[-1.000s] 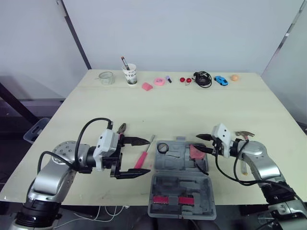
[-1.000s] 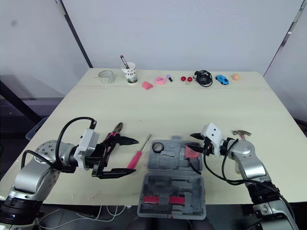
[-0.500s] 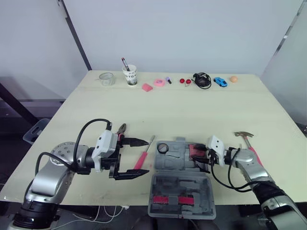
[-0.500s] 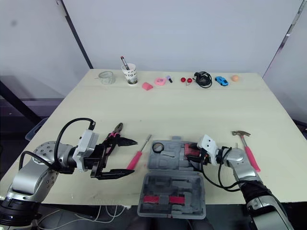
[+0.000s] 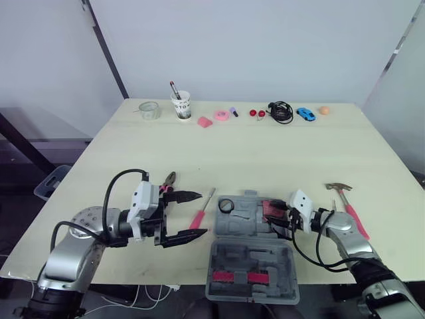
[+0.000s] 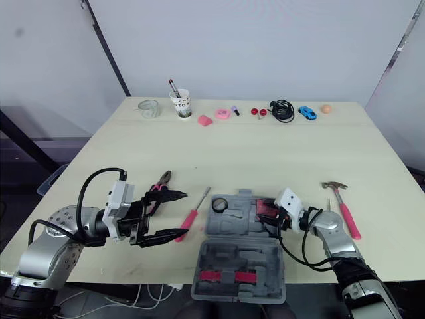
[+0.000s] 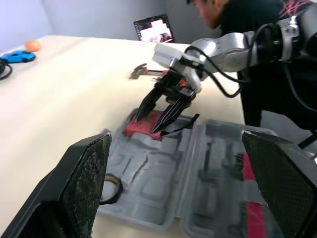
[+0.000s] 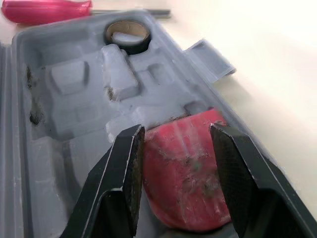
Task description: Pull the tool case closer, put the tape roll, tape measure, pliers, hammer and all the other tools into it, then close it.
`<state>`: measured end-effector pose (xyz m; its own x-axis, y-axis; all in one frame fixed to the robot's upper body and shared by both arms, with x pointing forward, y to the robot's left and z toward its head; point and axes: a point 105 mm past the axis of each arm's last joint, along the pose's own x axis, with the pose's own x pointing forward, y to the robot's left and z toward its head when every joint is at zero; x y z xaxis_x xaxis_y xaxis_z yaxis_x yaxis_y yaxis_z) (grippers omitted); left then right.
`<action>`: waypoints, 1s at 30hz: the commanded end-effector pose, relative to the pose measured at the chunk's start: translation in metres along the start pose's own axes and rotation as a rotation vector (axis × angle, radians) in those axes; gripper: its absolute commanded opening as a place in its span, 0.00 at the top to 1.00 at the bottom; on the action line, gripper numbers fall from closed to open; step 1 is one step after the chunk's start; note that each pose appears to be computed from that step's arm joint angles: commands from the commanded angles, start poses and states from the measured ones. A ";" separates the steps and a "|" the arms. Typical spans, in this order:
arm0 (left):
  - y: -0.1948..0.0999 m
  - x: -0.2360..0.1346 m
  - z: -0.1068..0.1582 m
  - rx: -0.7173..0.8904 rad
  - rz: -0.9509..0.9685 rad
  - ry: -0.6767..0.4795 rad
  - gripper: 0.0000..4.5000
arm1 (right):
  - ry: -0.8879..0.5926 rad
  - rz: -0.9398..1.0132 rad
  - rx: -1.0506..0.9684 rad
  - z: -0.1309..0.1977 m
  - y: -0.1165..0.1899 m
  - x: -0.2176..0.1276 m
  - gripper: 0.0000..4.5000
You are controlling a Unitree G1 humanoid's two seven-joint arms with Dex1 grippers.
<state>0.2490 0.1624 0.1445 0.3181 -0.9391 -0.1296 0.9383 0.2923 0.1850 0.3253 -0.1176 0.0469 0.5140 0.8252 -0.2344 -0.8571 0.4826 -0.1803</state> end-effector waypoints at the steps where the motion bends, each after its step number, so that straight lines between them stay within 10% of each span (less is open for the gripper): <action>1: 0.014 -0.013 -0.002 -0.026 0.160 -0.016 0.00 | -0.188 -0.149 -0.034 0.049 -0.019 -0.027 0.51; 10: 0.023 -0.046 -0.021 -0.117 0.401 -0.022 0.00 | -0.180 -0.318 0.009 0.051 -0.018 -0.099 0.51; 16: 0.015 -0.074 -0.047 -0.185 0.541 0.018 0.00 | -0.096 -0.492 0.092 0.024 -0.020 -0.154 0.01; 30: -0.028 -0.146 -0.097 -0.295 0.788 0.147 0.00 | 0.025 -0.708 0.283 -0.030 0.024 -0.242 0.01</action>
<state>0.1899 0.3047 0.0508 0.8745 -0.4219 -0.2391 0.4281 0.9033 -0.0280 0.1850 -0.3069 0.0579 0.9269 0.3016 -0.2233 -0.3128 0.9497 -0.0159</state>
